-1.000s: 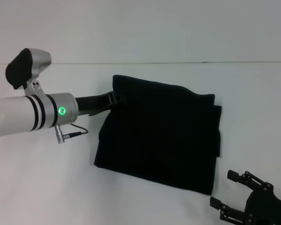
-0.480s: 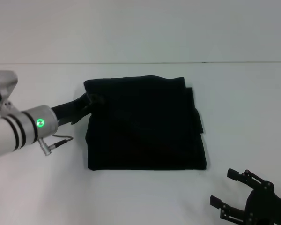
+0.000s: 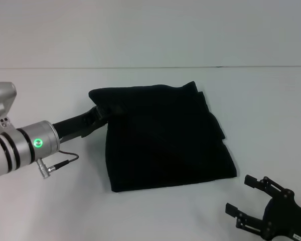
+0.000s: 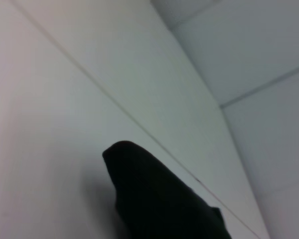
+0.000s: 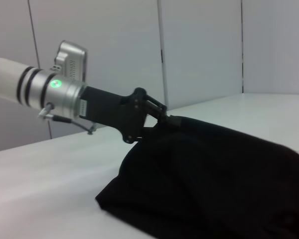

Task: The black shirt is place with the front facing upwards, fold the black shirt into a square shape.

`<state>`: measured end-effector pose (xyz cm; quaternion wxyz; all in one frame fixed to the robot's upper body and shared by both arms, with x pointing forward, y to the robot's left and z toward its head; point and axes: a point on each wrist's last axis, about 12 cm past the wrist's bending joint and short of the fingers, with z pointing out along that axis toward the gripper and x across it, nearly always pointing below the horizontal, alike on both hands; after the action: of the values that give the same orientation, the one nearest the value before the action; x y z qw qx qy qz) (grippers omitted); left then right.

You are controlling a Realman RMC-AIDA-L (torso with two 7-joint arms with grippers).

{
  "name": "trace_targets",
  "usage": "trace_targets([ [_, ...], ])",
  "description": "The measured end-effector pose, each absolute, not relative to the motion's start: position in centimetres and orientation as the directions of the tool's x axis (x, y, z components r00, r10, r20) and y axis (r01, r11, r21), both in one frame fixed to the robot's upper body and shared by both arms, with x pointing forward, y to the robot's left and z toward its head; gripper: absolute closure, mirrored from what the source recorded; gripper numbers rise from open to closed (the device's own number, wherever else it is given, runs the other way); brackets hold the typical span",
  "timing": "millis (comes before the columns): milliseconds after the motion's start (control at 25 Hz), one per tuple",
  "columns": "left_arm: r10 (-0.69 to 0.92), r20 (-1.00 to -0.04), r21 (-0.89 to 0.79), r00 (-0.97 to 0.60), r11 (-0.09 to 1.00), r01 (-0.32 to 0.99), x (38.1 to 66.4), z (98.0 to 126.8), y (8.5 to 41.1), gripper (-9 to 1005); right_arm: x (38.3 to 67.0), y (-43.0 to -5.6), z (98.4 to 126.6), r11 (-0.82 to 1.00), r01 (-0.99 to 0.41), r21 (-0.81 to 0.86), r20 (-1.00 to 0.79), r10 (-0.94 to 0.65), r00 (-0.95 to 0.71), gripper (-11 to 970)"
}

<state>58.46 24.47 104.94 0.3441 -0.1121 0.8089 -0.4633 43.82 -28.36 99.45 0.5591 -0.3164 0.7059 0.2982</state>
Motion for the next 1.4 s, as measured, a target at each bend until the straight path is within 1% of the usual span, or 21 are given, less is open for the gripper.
trace_targets([
  [160, -0.438, -0.499, -0.807, -0.748, 0.550, 0.216, 57.9, 105.4, 25.3, 810, 44.0, -28.4, 99.6, 0.632, -0.773, 0.064, -0.980, -0.105, -0.167, 51],
  [440, -0.403, -0.584, -0.753, -0.705, 0.592, 0.286, 57.2, 106.5, 28.8, 559, 44.4, -28.3, 99.7, 0.650, -0.757, 0.066, -0.984, -0.085, -0.159, 51],
  [520, -0.376, -0.623, -0.729, -0.686, 0.597, 0.335, 56.8, 107.1, 29.3, 486, 44.4, -28.3, 99.8, 0.656, -0.752, 0.067, -0.984, -0.080, -0.157, 51],
  [560, -0.352, -0.650, -0.711, -0.673, 0.595, 0.376, 56.6, 107.4, 29.3, 449, 44.5, -28.3, 99.8, 0.661, -0.748, 0.067, -0.985, -0.076, -0.155, 51],
  [600, -0.352, -0.650, -0.711, -0.673, 0.595, 0.376, 56.6, 107.4, 29.3, 413, 44.5, -28.3, 99.8, 0.665, -0.744, 0.067, -0.985, -0.073, -0.154, 51],
  [640, -0.282, -0.715, -0.660, -0.639, 0.573, 0.486, 56.2, 108.0, 28.6, 376, 44.6, -28.4, 99.9, 0.670, -0.740, 0.068, -0.986, -0.069, -0.152, 51],
  [760, -0.205, -0.767, -0.601, -0.608, 0.561, 0.570, 56.2, 108.1, 27.1, 240, 44.7, -28.4, 99.9, 0.682, -0.728, 0.069, -0.987, -0.060, -0.149, 51],
  [840, -0.112, -0.809, -0.532, -0.577, 0.555, 0.639, 56.2, 107.7, 25.6, 150, 44.7, -28.5, 100.0, 0.686, -0.724, 0.069, -0.988, -0.057, -0.147, 51],
  [1000, 0.085, -0.872, -0.381, -0.482, 0.498, 0.779, 55.4, 106.7, 23.1, 68, 44.8, -28.5, 100.0, 0.692, -0.719, 0.066, -0.988, -0.054, -0.142, 51],
  [1080, 0.136, -0.894, -0.321, -0.427, 0.472, 0.821, 55.0, 106.3, 22.3, 27, 44.8, -28.5, 100.0, 0.696, -0.716, 0.063, -0.989, -0.053, -0.139, 51],
  [1120, 0.157, -0.908, -0.280, -0.389, 0.462, 0.842, 54.7, 106.1, 21.9, 29, 44.8, -28.5, 100.0, 0.697, -0.714, 0.062, -0.989, -0.053, -0.137, 51],
  [1240, 0.183, -0.918, -0.234, -0.352, 0.467, 0.853, 54.6, 105.8, 21.7, 33, 44.9, -28.4, 100.0, 0.697, -0.714, 0.060, -0.989, -0.053, -0.135, 50],
  [1400, 0.208, -0.909, -0.218, -0.362, 0.504, 0.836, 54.9, 105.1, 21.7, 39, 45.0, -28.4, 100.0, 0.697, -0.715, 0.058, -0.990, -0.054, -0.134, 50],
])
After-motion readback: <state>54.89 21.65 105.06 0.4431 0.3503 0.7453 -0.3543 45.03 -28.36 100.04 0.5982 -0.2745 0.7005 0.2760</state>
